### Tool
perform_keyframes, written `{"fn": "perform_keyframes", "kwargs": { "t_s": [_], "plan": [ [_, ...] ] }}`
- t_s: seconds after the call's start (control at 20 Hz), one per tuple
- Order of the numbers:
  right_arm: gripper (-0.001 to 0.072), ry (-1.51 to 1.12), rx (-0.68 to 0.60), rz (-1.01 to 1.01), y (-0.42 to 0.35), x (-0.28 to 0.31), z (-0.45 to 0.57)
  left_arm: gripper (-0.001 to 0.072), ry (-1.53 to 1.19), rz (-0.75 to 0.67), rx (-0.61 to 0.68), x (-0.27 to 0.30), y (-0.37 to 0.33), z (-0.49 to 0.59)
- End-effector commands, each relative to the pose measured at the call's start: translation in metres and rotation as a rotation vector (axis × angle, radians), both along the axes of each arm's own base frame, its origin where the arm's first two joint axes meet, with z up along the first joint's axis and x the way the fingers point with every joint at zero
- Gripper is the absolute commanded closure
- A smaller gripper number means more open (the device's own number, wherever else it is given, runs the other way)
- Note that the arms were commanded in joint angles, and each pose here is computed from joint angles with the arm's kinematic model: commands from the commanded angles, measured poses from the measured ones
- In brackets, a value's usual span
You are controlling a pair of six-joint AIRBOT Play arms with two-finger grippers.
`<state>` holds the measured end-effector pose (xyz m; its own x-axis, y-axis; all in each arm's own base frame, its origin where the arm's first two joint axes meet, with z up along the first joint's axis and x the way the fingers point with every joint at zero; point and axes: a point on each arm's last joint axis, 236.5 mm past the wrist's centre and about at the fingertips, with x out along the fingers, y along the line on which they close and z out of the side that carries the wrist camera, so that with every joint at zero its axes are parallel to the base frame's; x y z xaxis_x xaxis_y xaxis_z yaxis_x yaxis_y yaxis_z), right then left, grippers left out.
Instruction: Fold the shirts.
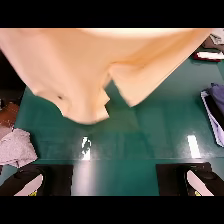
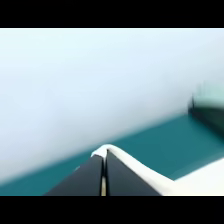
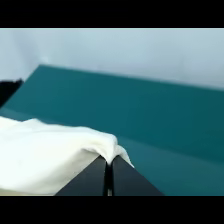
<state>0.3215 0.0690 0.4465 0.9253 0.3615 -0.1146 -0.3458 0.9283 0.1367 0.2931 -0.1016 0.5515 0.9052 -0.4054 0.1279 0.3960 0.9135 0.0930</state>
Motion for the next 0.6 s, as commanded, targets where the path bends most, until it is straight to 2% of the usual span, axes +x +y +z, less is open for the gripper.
{"fn": "perform_keyframes", "kwargs": {
  "t_s": [0.0,0.15,0.3,0.4,0.55],
  "plan": [
    [0.07,-0.287,-0.053,-0.125,-0.016,-0.078,0.097,0.0686,-0.355,0.04,-0.093,-0.113,0.022,0.09],
    [0.07,-0.375,-0.103,-0.22,-0.025,-0.111,0.125,0.0686,-0.489,0.035,-0.159,-0.17,0.03,0.117],
    [0.07,-0.357,-0.087,-0.273,-0.033,-0.115,0.13,0.0686,-0.523,0.014,-0.179,-0.185,0.029,0.124],
    [0.07,-0.279,-0.045,-0.271,-0.039,-0.101,0.118,0.0686,-0.515,0.028,-0.175,-0.174,0.031,0.123],
    [0.07,-0.011,0.041,-0.245,-0.056,-0.052,0.059,0.0687,-0.41,0.052,-0.14,-0.116,0.028,0.105]
  ]
}}
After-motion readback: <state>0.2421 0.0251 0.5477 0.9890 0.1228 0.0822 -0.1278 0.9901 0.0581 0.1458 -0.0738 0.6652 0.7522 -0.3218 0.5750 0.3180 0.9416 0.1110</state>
